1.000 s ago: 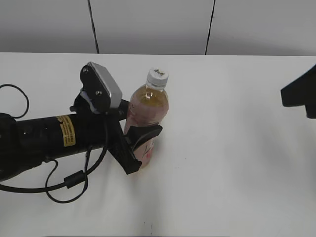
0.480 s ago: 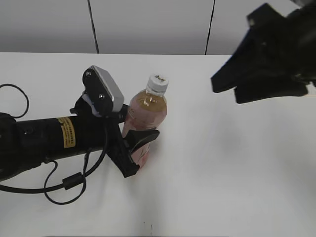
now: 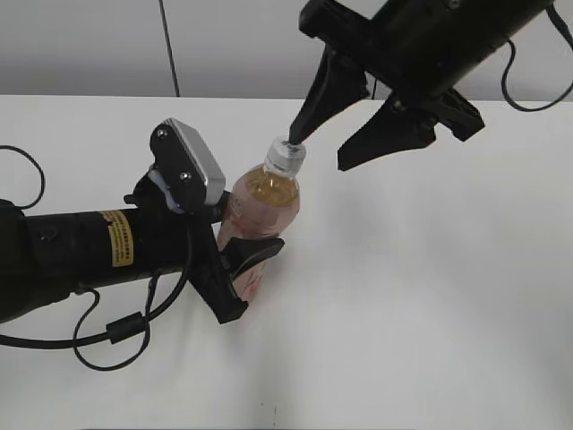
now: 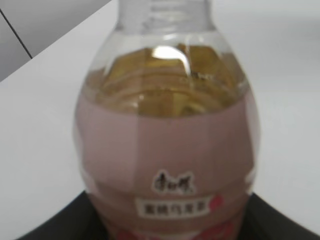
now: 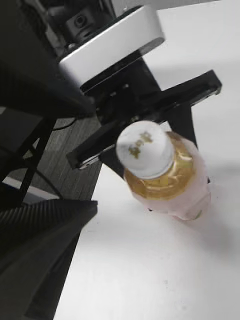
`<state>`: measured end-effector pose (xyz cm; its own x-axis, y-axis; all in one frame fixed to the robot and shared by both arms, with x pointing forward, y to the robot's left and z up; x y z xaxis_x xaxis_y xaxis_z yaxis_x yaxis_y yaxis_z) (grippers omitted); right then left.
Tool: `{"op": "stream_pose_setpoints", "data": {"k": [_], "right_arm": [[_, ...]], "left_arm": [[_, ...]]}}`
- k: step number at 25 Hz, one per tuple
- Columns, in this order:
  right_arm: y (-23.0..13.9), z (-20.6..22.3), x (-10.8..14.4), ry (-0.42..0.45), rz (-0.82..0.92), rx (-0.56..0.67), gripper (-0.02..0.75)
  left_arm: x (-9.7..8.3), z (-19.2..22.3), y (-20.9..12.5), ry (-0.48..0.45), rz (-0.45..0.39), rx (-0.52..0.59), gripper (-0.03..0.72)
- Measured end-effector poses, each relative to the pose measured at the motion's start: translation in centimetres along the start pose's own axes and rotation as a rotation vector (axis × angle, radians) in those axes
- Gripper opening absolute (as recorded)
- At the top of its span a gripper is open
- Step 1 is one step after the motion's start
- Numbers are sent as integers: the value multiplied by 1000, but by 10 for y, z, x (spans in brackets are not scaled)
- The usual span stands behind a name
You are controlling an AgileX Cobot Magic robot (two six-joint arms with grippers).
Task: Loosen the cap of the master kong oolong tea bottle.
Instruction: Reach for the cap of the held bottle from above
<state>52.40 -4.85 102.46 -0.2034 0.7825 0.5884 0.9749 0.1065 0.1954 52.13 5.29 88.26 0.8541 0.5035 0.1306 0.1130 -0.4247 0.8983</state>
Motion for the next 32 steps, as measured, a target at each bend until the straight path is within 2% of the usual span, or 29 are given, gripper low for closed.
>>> {"op": "stream_pose_setpoints", "data": {"k": [5, 13, 29, 32], "right_arm": [[17, 3, 7, 9, 113, -4, 395], [18, 20, -3, -23, 263, 50, 395], [21, 34, 1, -7, 290, 59, 395], [22, 34, 0, -10, 289, 56, 360]], "left_arm": [[0, 0, -1, 0, 23, 5, 363], [0, 0, -1, 0, 28, 6, 363], [0, 0, -1, -1, 29, 6, 363], [0, 0, -1, -1, 29, 6, 363]]}}
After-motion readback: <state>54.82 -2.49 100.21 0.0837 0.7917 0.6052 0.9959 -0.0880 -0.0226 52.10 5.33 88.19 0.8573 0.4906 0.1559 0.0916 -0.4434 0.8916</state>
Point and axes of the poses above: a point on each arm's last joint axis where the gripper is mounted, z pointing out along that axis toward the gripper, x along the wrist's bending axis when the last joint is at zero, y = z × x, the point moved 8 cm from there along z, pointing out along that axis toward the gripper, and after that the axes turned 5 degrees about -z, right-handed, at the moved point
